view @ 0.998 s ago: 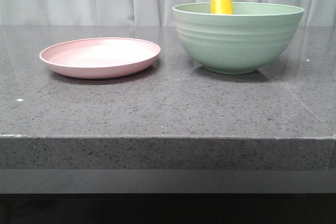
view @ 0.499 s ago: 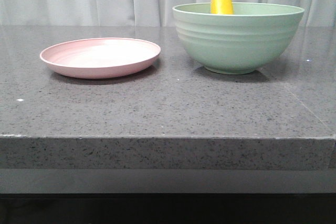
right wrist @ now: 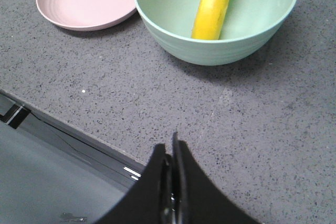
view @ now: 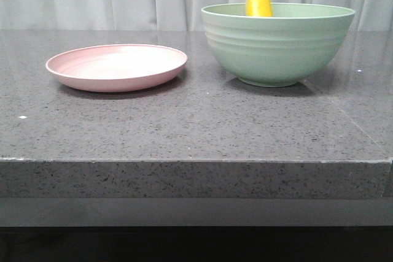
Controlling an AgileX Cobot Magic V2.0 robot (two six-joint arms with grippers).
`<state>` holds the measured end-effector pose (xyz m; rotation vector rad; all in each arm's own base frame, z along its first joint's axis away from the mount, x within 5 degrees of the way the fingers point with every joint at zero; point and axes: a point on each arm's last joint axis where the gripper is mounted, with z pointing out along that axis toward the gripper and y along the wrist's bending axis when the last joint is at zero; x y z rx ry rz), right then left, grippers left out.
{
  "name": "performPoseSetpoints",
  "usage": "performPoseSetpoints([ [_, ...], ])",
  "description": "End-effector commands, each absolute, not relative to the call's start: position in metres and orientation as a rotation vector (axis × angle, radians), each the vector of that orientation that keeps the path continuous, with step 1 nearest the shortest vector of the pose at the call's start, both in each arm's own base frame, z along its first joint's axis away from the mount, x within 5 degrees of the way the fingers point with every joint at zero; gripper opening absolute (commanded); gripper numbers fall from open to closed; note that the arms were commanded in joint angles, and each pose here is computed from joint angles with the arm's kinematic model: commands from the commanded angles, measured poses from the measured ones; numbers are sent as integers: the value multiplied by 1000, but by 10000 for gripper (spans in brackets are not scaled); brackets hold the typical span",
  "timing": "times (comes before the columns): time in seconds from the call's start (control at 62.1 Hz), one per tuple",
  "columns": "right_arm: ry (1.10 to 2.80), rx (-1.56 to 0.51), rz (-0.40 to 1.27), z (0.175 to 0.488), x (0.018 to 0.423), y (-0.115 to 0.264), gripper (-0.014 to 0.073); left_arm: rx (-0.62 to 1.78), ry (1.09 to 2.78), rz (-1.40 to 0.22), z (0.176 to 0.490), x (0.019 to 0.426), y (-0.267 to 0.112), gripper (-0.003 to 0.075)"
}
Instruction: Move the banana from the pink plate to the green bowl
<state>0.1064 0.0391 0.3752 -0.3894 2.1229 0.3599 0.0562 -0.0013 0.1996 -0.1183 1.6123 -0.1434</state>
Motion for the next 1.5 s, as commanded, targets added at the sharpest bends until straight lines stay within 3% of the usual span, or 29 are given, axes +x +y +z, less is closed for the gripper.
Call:
performPoseSetpoints([
  [0.0, 2050, -352, 363, 386, 109, 39, -71, -90, 1501, -134, 208, 55, -1, -20],
  [1.304, 2050, -352, 363, 386, 109, 39, -71, -8, 1501, -94, 208, 55, -3, -20],
  [1.481, 1890, -286, 286, 376, 95, 32, -71, -8, 1503, -94, 208, 55, -3, -20],
])
